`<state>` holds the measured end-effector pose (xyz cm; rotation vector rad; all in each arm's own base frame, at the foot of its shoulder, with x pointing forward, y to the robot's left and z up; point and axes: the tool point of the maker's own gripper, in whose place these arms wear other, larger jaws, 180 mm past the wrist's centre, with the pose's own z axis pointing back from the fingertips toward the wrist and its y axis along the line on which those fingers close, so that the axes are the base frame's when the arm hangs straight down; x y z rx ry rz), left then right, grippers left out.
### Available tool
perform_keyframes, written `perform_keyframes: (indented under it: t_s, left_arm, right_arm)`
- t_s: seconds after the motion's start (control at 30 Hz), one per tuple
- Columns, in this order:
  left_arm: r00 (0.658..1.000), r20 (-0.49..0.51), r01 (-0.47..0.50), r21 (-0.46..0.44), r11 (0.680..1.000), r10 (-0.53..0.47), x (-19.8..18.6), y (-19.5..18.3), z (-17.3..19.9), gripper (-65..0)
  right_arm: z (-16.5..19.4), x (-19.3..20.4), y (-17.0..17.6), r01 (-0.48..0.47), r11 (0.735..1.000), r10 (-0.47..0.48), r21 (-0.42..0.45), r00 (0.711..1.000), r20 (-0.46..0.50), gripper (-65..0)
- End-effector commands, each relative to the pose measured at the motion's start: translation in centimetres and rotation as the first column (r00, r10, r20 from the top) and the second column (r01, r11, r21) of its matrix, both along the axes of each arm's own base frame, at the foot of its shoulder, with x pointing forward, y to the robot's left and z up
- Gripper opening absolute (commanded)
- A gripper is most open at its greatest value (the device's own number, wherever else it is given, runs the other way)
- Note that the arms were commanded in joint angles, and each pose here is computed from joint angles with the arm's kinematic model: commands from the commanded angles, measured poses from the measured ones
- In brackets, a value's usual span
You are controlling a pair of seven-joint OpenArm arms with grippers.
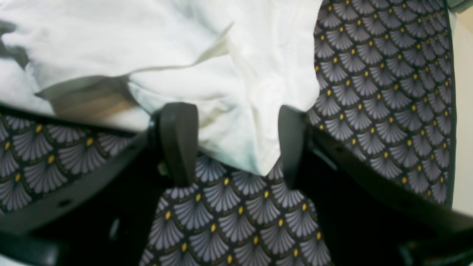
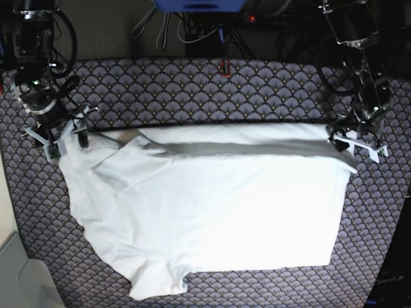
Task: Fold the T-shirt properly
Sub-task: 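Hold the shirt edge with both grippers, adjusting the right gripper's grip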
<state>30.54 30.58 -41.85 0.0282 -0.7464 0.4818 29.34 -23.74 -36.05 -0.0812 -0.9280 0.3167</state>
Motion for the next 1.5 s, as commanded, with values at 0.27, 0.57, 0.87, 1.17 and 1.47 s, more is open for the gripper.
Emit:
perform_keyframes:
  t_s: [0.27, 0.57, 0.87, 1.17, 1.47]
  left_arm:
    - [0.999, 0.038, 0.004, 0.026, 1.0, -0.005, 0.8, 0.6, 1.3, -34.4]
    - [0.999, 0.039, -0.001, 0.026, 1.0, 0.0, 0.8, 0.8, 1.3, -56.7]
    - [1.0, 0.031, -0.001, 0.022, 1.0, 0.0, 0.7, 0.7, 1.2, -64.4]
    - [1.0, 0.031, 0.0, 0.036, 0.999, -0.001, 0.7, 1.3, 1.5, -64.4]
    - [1.0, 0.031, 0.0, 0.037, 0.999, -0.002, 0.6, 1.3, 1.5, -64.4]
  right_arm:
    - [1.4, 0.8, -0.4, -0.007, 1.0, 0.008, -0.008, 0.999, 0.05, -29.8]
    - [2.4, 1.0, -2.3, 0.041, 0.999, -0.039, -0.022, 0.996, 0.077, -29.8]
    - [2.6, 1.1, -2.2, 0.038, 0.999, -0.036, -0.023, 0.996, 0.082, -29.8]
    - [1.5, 0.2, -2.2, 0.043, 0.999, -0.042, -0.017, 0.998, 0.048, -29.6]
    - [-1.6, -0.6, -3.4, 0.088, 0.996, -0.088, 0.007, 0.996, -0.031, -28.2]
